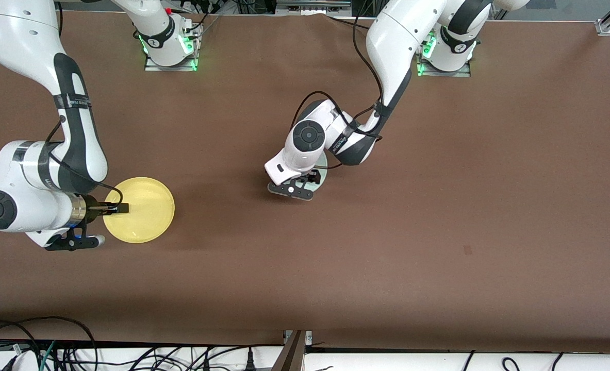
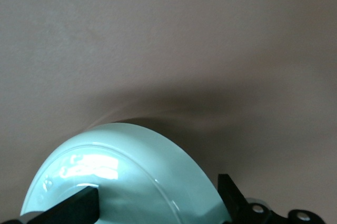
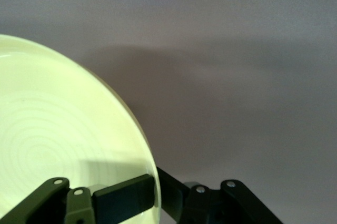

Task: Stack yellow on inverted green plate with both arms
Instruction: 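Lower the inverted green plate onto the table with the left gripper, then release the green plate and raise the left gripper away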

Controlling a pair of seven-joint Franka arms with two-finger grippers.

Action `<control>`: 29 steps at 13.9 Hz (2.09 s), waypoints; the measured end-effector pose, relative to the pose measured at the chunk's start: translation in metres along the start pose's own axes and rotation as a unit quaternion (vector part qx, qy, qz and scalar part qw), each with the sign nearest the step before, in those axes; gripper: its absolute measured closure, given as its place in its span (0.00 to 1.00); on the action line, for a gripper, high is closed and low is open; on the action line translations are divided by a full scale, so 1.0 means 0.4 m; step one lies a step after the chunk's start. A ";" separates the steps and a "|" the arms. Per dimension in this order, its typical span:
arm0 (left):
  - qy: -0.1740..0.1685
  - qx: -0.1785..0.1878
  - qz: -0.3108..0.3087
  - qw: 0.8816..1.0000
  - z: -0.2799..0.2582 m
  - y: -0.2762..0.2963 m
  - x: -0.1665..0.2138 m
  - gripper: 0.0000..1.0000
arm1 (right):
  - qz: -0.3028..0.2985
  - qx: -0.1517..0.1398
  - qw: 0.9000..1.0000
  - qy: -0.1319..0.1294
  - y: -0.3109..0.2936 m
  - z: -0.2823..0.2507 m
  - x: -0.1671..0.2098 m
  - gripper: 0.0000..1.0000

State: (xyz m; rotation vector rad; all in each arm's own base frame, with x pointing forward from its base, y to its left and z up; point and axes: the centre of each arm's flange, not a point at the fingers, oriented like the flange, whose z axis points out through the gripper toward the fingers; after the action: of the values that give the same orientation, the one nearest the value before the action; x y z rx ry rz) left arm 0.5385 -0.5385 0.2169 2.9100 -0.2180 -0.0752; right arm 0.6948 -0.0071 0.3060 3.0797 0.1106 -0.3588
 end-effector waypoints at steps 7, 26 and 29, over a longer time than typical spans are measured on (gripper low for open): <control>0.024 -0.016 -0.012 1.000 -0.127 -0.024 0.020 0.00 | 0.000 0.000 1.000 -0.004 0.000 0.006 -0.002 1.00; -0.014 0.098 0.087 0.991 -0.906 -0.740 0.104 0.00 | 0.145 0.059 0.988 -0.003 -0.684 0.079 -0.060 1.00; -0.006 0.113 0.073 0.991 -1.012 -0.783 0.062 0.00 | 0.144 0.092 0.985 0.003 -0.876 0.119 -0.121 1.00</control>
State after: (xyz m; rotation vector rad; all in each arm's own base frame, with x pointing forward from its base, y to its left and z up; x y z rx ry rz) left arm 0.6344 -0.1529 0.5404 3.1073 -0.4697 -0.0451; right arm 0.6106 0.3367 0.2601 3.2099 -0.3852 -0.3641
